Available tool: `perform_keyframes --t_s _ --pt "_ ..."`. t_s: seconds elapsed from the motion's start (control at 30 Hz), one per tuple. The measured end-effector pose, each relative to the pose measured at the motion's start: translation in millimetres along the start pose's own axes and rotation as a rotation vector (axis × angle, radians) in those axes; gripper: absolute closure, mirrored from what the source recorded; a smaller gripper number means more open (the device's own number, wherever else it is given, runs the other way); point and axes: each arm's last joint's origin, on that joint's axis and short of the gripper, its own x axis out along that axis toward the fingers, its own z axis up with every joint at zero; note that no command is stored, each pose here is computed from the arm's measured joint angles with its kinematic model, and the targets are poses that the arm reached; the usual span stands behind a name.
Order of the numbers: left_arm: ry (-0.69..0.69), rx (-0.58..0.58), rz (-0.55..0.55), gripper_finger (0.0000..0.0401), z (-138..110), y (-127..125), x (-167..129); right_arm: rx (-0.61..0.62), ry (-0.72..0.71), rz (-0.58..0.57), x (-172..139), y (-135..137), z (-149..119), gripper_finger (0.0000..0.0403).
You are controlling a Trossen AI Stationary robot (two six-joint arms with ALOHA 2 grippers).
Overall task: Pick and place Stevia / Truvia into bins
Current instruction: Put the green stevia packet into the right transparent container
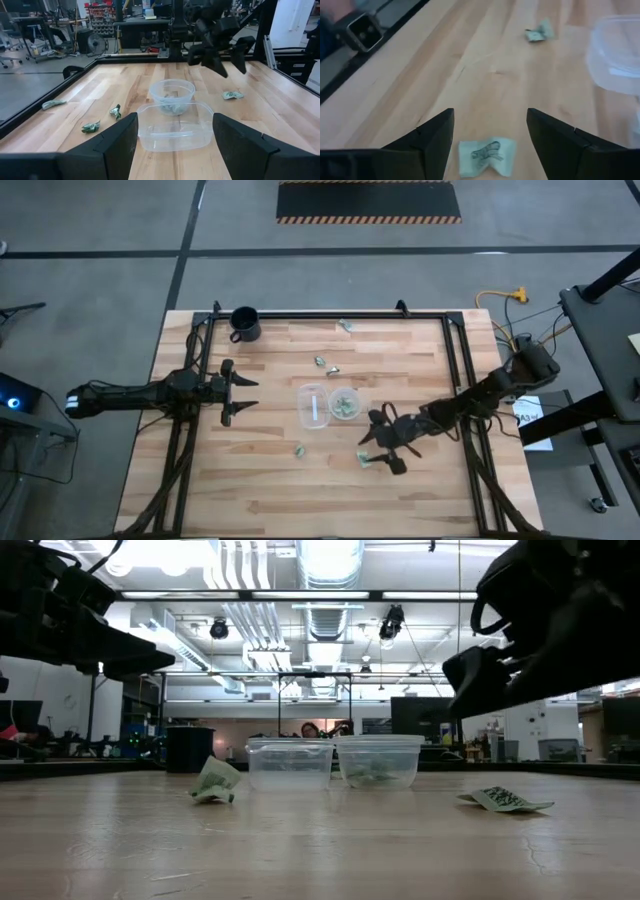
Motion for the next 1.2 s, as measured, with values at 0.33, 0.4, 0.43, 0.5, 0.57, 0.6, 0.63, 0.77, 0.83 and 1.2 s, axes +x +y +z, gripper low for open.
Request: perform_keyframes --t_s 0.33,0.4,0.43,0.5,0.57,0.6,0.63,0.77,0.83,1.2 --pt "0.002 0.0 0.0 0.0161 0 0 0 -0.031 0.063 0.003 15 5 -3 0.0168" --pt "0.0 0.0 0.0 0.0161 0 0 0 -0.023 0.099 -0.002 19 5 -6 0.017" --pt "0.001 0.0 0.0 0.0161 0 0 0 -0.02 0.114 -0.004 21 5 -8 0.0171" --pt "0.001 0.0 0.0 0.0161 0 0 0 -0.014 0.136 -0.006 25 4 -10 0.0173" --pt "0.001 0.0 0.0 0.0161 0 0 0 -0.012 0.153 -0.008 29 4 -13 0.0172" --pt "0.001 0.0 0.0 0.0161 0 0 0 -0.012 0.168 -0.009 31 4 -15 0.0172" --pt "0.002 0.0 0.0 0.0161 0 0 0 -0.005 0.192 -0.008 32 4 -18 0.0173" --pt "0.002 0.0 0.0 0.0161 0 0 0 0.02 0.231 -0.016 37 3 -23 0.0176" --pt "0.001 0.0 0.0 0.0161 0 0 0 0.021 0.234 -0.017 37 3 -24 0.0179" --pt "0.003 0.0 0.0 0.0161 0 0 0 0.022 0.243 -0.021 36 3 -24 0.0199"
